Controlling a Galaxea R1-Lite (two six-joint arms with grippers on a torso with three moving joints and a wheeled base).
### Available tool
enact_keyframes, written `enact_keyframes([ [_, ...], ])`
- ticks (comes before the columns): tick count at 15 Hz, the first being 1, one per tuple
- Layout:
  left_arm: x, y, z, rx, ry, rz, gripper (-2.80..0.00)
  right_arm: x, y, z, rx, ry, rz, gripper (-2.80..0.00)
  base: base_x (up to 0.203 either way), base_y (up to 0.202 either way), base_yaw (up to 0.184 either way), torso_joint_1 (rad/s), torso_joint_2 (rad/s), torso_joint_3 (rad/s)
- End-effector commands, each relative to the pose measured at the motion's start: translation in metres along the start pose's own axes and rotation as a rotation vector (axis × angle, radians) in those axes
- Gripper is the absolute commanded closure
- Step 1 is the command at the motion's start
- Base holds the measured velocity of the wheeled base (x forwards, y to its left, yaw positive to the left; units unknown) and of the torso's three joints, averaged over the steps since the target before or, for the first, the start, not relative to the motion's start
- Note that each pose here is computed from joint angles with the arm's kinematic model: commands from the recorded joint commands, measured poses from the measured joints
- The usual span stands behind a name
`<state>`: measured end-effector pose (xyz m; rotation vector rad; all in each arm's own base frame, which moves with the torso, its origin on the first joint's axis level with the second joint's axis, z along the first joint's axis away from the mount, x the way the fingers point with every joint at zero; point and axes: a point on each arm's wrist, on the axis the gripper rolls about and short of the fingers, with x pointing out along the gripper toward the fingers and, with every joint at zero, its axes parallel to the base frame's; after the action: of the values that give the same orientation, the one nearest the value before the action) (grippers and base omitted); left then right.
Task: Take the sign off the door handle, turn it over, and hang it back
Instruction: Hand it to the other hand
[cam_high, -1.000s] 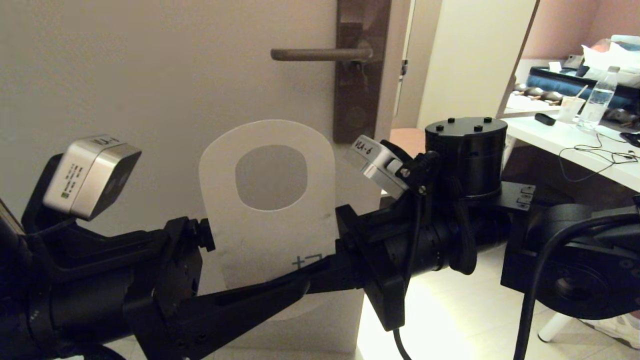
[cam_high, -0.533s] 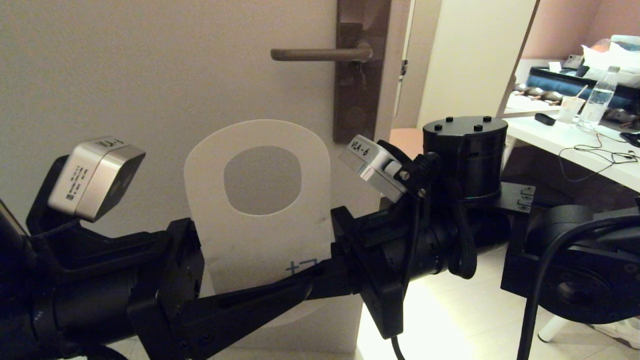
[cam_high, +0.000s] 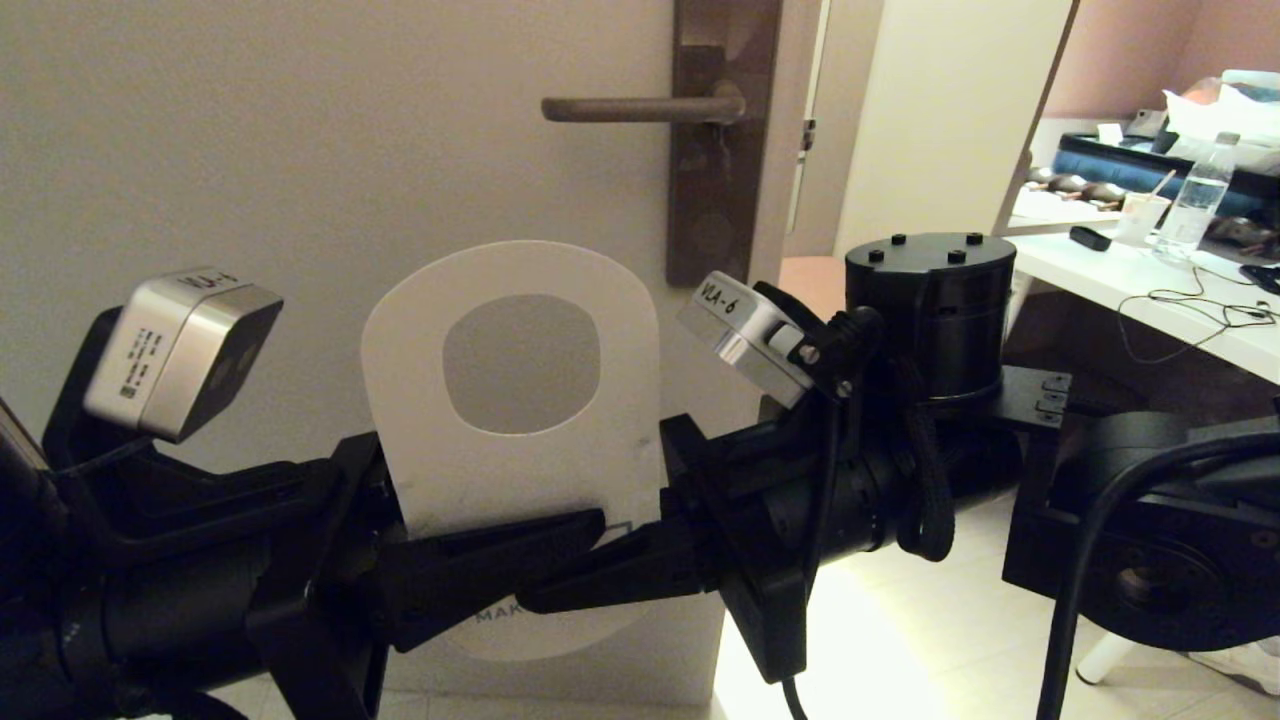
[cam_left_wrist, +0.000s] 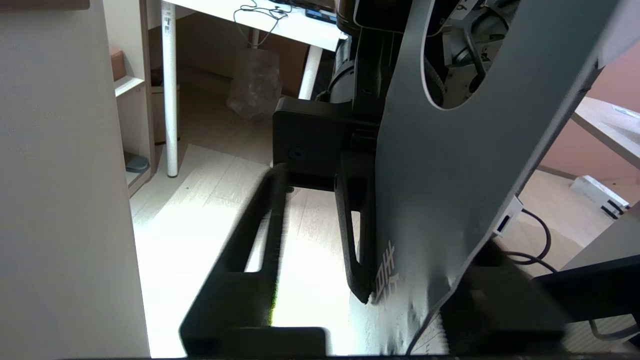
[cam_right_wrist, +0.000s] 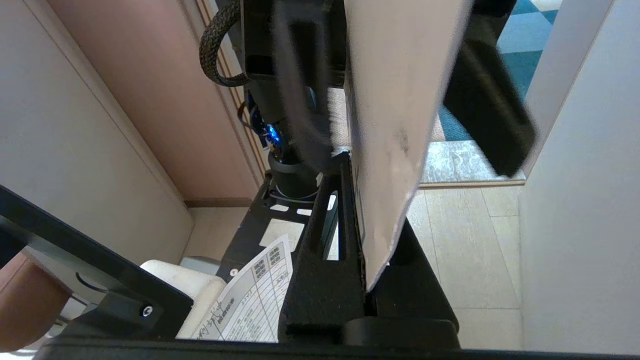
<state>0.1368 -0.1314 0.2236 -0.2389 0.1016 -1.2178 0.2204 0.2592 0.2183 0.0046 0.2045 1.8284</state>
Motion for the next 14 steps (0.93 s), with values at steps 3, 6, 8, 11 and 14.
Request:
enact_keyframes([
  [3,-0.0003,-0.0003,0.0004,0.000,-0.002,-0.003,0.00,0.0004,-0.0003,-0.0006,-0.001,0.000,0.007,0.00,0.000,0.000,0.000,0.000,0.00,0.000],
  [6,-0.0001,-0.0002,0.0003,0.001,-0.001,-0.004,0.00,0.0004,-0.0003,-0.0006,-0.001,0.000,0.007,0.00,0.000,0.000,0.000,0.000,0.00,0.000],
  [8,-0.0003,-0.0004,0.0005,0.002,-0.002,-0.003,0.00,0.0004,-0.0003,-0.0001,0.000,-0.001,0.007,-2.80,0.000,0.000,0.000,0.000,0.00,0.000],
  [11,-0.0004,-0.0003,0.0000,0.002,-0.001,-0.004,0.00,0.0007,-0.0007,-0.0006,0.001,0.000,0.007,-2.80,0.000,0.000,0.000,0.000,0.00,0.000],
  [14,-0.0007,-0.0005,0.0003,0.003,-0.003,-0.003,0.00,0.0002,-0.0009,-0.0018,0.002,0.002,0.004,-2.80,0.000,0.000,0.000,0.000,0.00,0.000],
])
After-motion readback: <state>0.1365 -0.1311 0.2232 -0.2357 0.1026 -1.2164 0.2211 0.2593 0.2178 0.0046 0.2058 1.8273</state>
